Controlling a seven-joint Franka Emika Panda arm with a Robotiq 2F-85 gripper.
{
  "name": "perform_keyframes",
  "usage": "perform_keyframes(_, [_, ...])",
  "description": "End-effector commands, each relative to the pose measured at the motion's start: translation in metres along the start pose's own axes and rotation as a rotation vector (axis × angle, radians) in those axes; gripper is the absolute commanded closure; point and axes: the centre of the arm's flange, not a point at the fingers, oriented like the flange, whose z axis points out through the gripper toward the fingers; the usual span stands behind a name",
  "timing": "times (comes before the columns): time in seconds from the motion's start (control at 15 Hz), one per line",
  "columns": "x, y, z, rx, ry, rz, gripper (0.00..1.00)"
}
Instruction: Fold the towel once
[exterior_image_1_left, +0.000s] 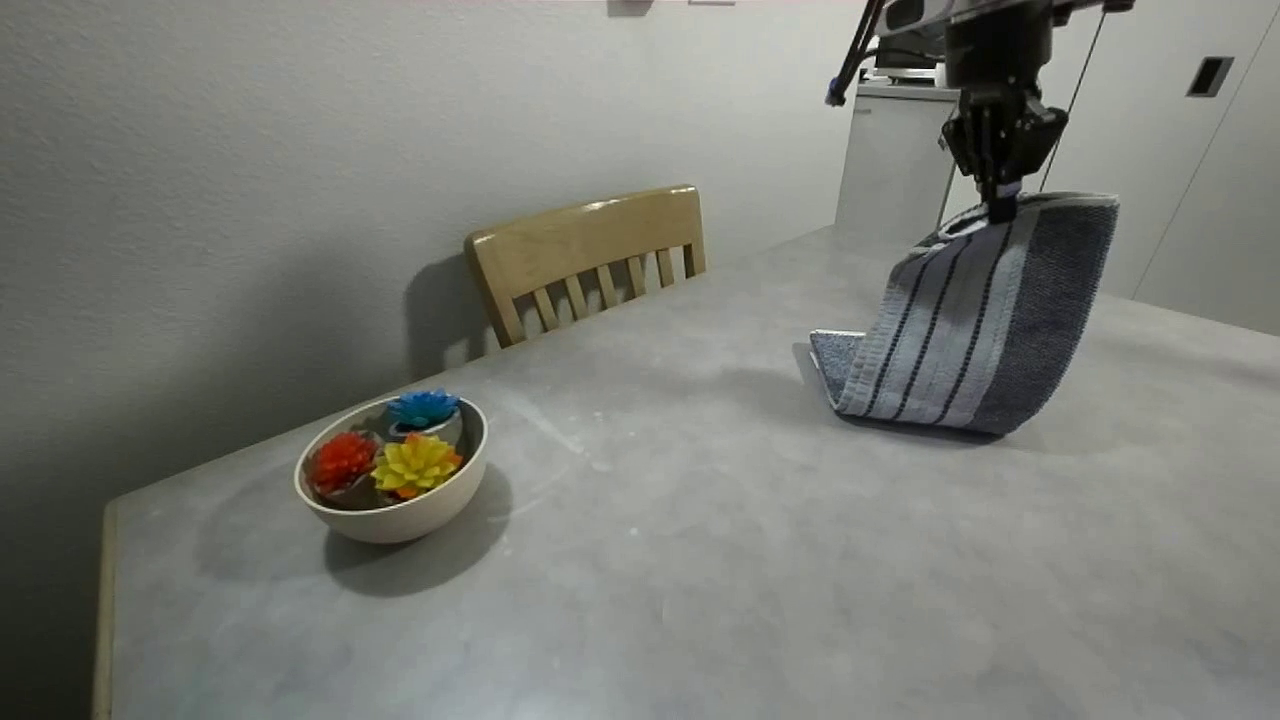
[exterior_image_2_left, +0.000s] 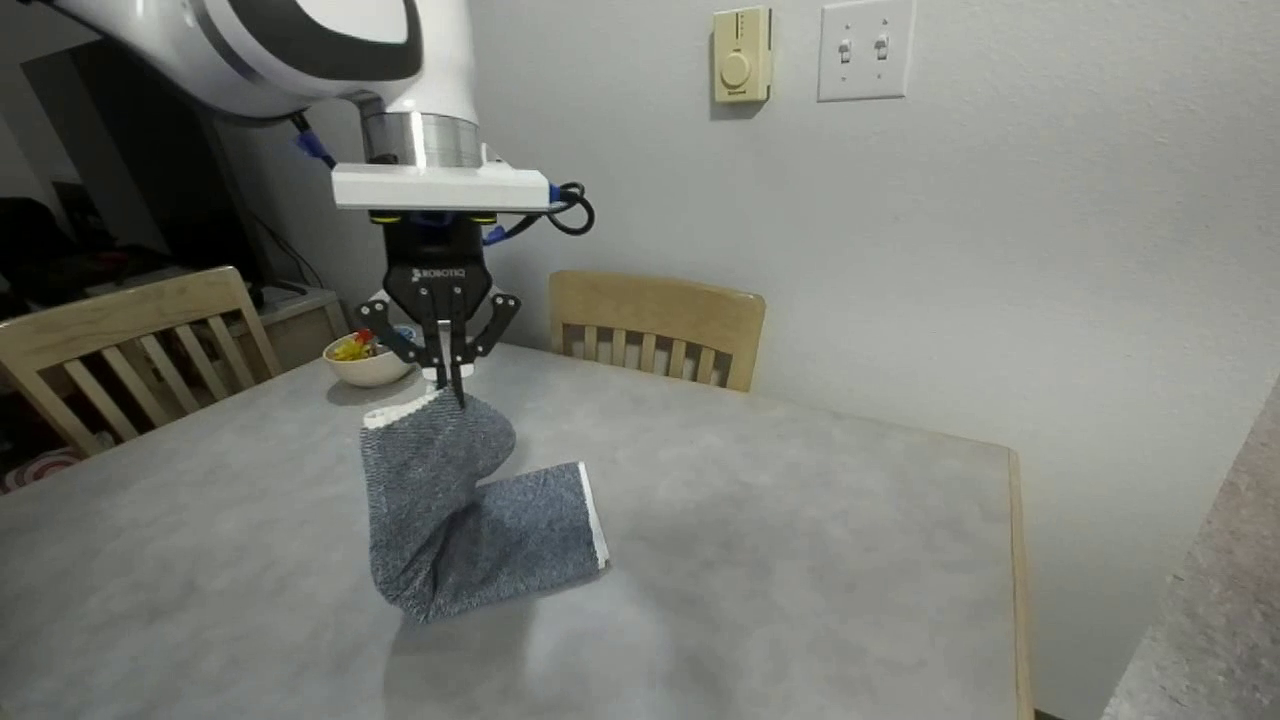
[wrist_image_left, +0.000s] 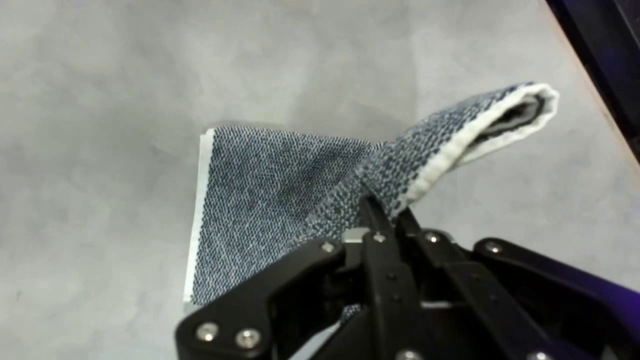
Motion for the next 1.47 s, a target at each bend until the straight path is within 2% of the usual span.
perform_keyframes(0.0, [-0.001,0.031,0.011,0.055,-0.052,-0.098,0.98])
perform_keyframes(0.33, [0.003,0.037,0.016,0.091,-0.151,-0.278,0.98])
perform_keyframes(0.87, [0.039,0.002,0.022,0.138,-0.359,-0.515,0.98])
perform_keyframes(1.13, [0.038,-0.013,0.018,0.086,-0.406,-0.604,0.98])
perform_keyframes(1.27, [0.035,-0.003,0.013,0.081,-0.422,-0.654,0.98])
perform_keyframes(1.4, [0.029,0.011,0.008,0.077,-0.407,-0.648,0.98])
